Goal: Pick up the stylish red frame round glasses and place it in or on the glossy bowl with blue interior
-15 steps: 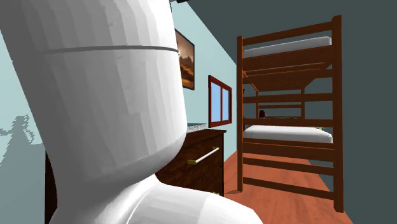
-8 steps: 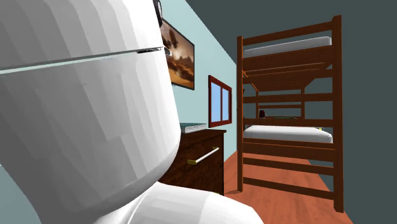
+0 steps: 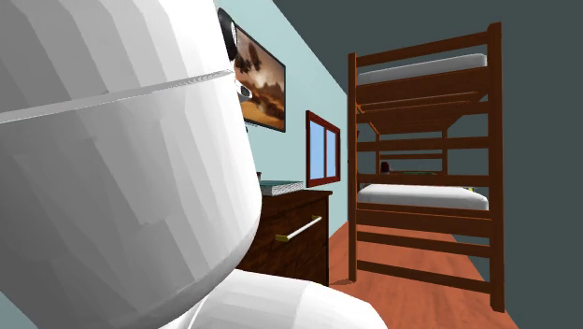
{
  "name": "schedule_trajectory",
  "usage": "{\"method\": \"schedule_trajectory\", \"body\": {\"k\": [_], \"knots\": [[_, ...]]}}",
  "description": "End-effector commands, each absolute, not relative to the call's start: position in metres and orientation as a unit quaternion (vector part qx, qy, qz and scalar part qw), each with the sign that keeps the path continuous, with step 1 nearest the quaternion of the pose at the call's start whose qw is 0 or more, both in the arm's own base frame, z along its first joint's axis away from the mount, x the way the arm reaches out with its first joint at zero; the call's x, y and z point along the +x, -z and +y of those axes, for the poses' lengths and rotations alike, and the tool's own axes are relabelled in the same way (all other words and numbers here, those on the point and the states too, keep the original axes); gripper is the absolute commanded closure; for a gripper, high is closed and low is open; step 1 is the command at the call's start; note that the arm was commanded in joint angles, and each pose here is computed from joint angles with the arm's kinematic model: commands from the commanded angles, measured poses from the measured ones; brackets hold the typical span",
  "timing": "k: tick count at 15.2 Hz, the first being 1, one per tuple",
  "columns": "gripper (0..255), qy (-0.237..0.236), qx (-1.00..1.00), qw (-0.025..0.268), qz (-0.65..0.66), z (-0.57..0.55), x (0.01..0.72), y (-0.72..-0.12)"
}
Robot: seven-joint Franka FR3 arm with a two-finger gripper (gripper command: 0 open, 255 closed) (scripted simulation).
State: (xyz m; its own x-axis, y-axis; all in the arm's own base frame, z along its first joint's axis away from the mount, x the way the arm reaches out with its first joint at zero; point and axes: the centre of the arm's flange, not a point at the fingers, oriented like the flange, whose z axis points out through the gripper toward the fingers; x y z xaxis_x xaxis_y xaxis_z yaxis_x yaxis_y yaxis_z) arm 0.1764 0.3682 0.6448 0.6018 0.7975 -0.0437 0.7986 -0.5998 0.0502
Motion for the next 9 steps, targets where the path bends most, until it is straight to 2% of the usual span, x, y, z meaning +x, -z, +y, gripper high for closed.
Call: {"method": "schedule_trajectory", "body": {"k": [1, 7, 8, 9], "knots": [[255, 0.008, 0.894, 0.032, 0.446, 0.3687, 0.177, -0.6403], [255, 0.008, 0.894, 0.032, 0.446, 0.3688, 0.177, -0.6404], [0, 0.008, 0.894, 0.032, 0.446, 0.3688, 0.177, -0.6404], [0, 0.008, 0.894, 0.032, 0.446, 0.3688, 0.177, -0.6404]]}}
